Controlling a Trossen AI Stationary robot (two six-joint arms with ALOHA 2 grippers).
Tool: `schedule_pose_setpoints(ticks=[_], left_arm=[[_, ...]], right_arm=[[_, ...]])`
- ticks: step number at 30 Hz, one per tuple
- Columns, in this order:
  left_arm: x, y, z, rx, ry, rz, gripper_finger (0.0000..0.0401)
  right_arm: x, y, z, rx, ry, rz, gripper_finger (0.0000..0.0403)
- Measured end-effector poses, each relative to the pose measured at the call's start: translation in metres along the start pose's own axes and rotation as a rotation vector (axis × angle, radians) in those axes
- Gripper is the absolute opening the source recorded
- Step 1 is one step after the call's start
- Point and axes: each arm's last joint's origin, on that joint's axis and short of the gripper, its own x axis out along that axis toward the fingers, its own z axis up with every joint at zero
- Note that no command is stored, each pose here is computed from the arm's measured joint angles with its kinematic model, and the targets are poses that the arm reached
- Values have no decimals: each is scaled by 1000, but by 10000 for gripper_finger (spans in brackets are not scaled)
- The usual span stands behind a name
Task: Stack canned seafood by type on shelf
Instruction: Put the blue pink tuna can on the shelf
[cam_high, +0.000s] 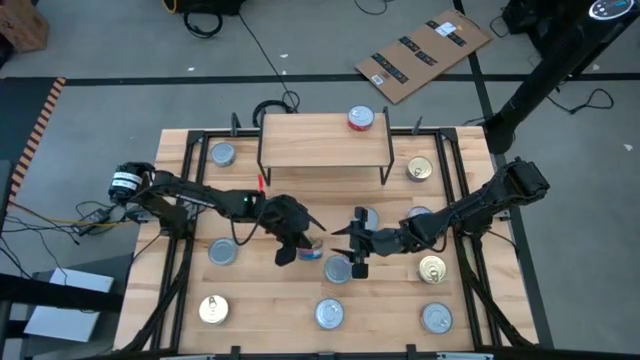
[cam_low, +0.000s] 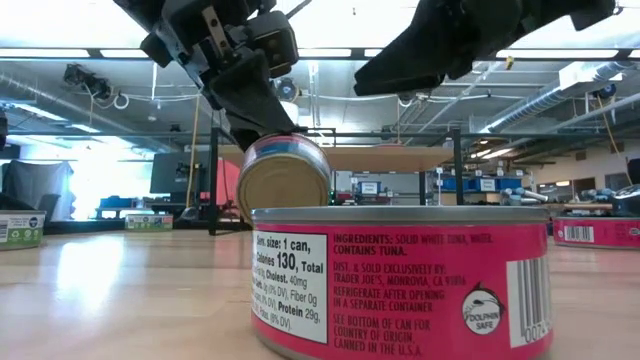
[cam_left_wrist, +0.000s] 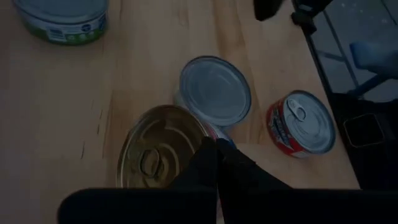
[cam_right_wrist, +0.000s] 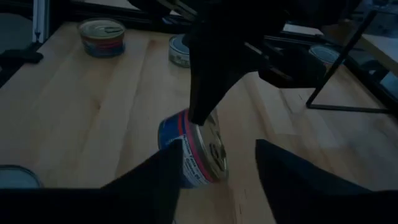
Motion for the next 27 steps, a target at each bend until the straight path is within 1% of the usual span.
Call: schedule_pose_setpoints(ticks=[3,6,12,17,22,25,27], left_arm=[[-1,2,3,-19,-21,-7,0],[-2,5,5,-30,-37,-10,0],[-4,10,7,-56,-53,3,0],[-5,13,10,-57,-77,5,0],[-5,14,10,-63,-77,8,0],[-5,14,10,-64,-75,8,0],[-5,14,10,-64,-74,8,0]], right_arm=[[-1,2,2,-3,-5,-22,244],[-1,2,4,-3,-6,-29,263],[2,3,0,-11,11,-29,277],[24,11,-14,-62,81,-29,277],[45,20,-13,-162,106,-122,286],[53,22,-10,-171,120,-132,296],[57,23,-9,-171,132,-119,302]])
